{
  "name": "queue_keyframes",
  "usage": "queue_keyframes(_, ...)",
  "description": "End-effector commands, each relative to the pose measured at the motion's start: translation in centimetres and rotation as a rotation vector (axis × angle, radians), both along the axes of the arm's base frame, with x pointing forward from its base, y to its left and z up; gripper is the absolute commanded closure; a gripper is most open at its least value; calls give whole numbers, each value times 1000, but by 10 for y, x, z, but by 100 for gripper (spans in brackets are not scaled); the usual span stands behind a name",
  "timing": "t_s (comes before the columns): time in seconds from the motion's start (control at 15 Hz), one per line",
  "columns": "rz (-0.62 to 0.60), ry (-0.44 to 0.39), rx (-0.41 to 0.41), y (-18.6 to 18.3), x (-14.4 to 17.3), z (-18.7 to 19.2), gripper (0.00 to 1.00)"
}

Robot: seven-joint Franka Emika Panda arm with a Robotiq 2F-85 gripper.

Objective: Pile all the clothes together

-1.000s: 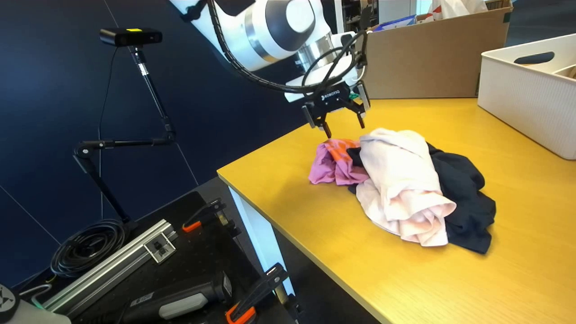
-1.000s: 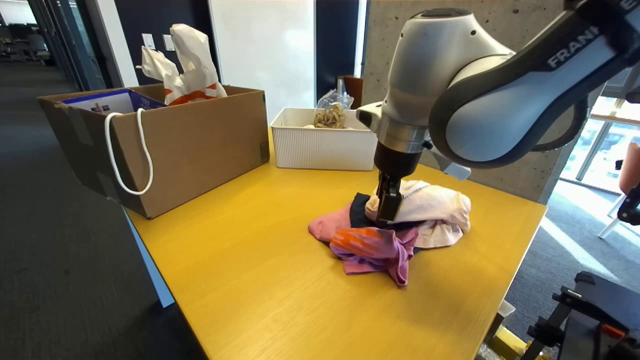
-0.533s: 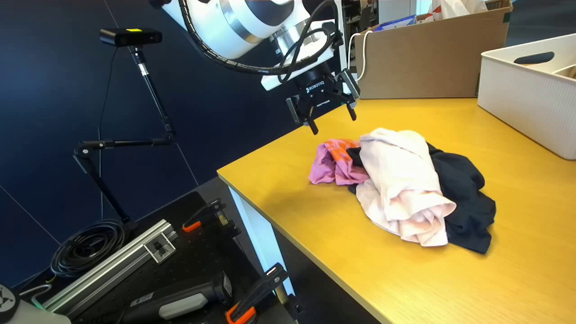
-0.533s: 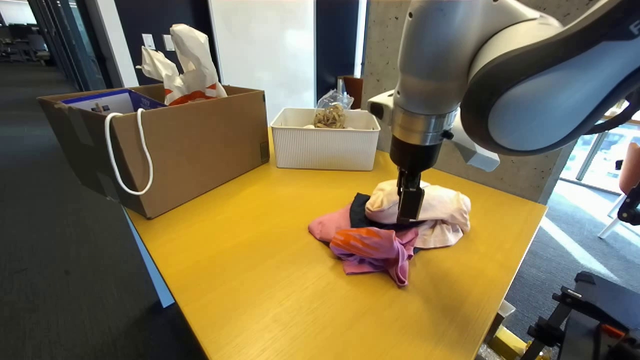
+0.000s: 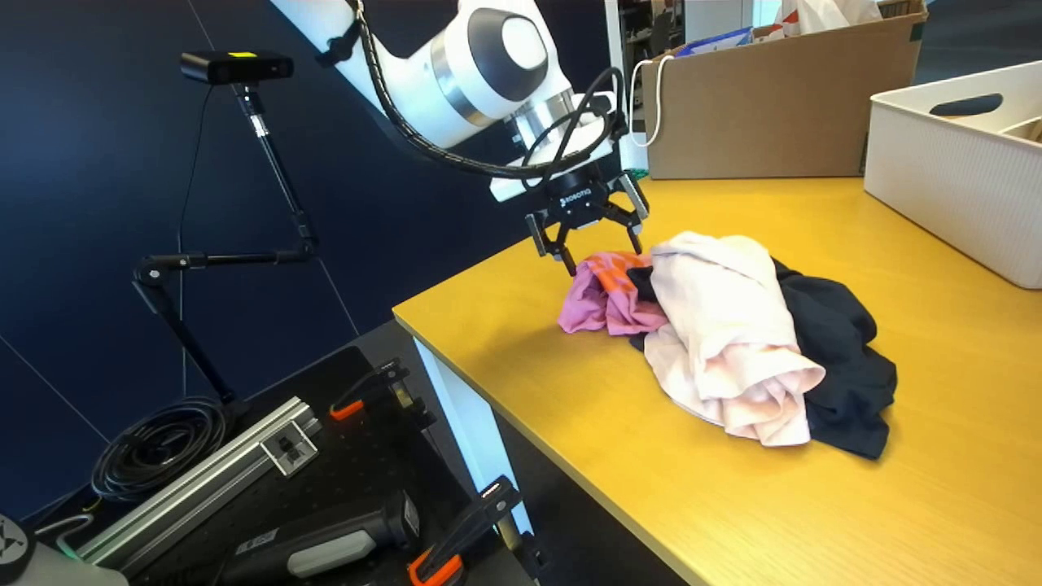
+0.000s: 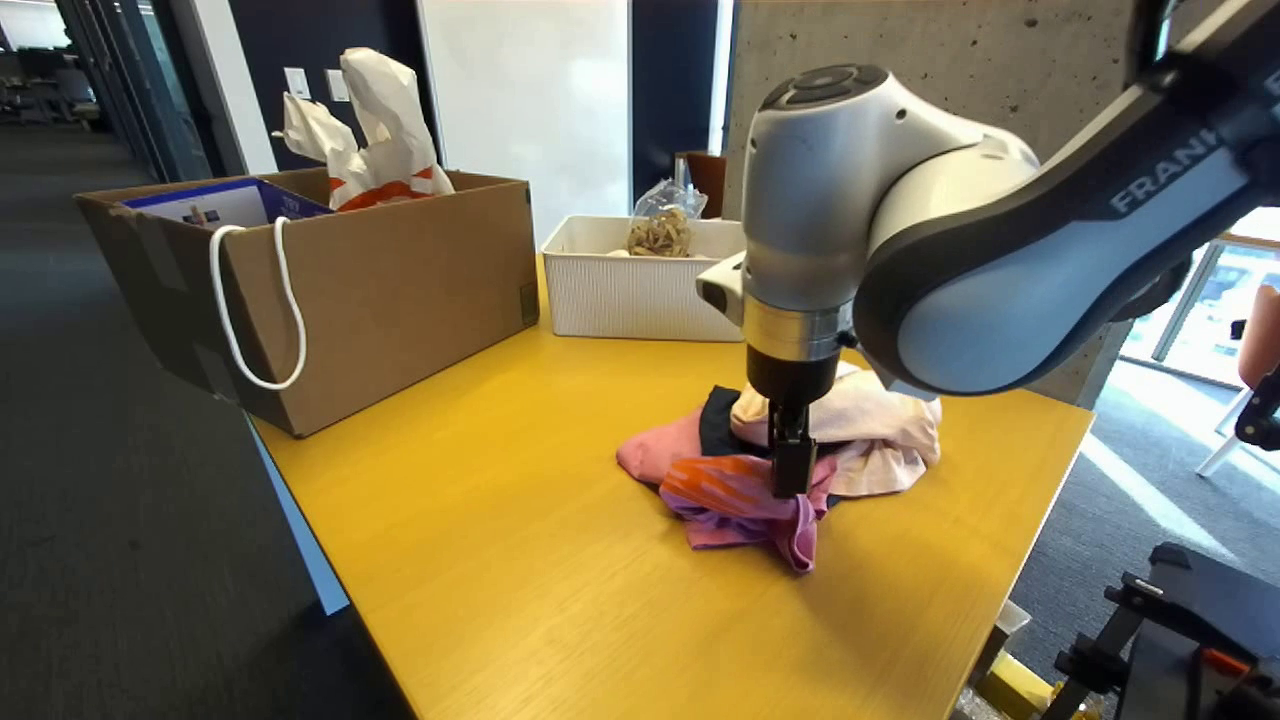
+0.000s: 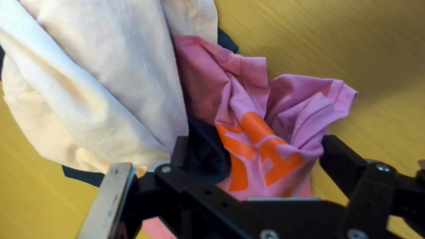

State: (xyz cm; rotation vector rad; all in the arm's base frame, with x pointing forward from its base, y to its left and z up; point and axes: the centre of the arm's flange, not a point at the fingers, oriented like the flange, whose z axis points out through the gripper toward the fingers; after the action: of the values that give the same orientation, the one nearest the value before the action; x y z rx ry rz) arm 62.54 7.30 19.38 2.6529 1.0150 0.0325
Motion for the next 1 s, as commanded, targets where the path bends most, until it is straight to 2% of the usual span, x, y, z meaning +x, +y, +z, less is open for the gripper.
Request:
queue_keyframes(0.0, 48, 45, -23, 4, 31, -30, 8)
queue_keyframes(0.07, 64, 49, -28, 4, 32, -35, 26)
queue_keyframes(0.4, 83, 71, -27, 8, 39, -50, 65)
queue_keyframes(0.67, 92, 59, -44, 27, 31, -38, 95)
queue_keyframes(0.8, 87, 36, -39, 36, 22, -18, 100)
queue_keyframes(0.93, 55, 8, -38, 39, 18, 6, 98)
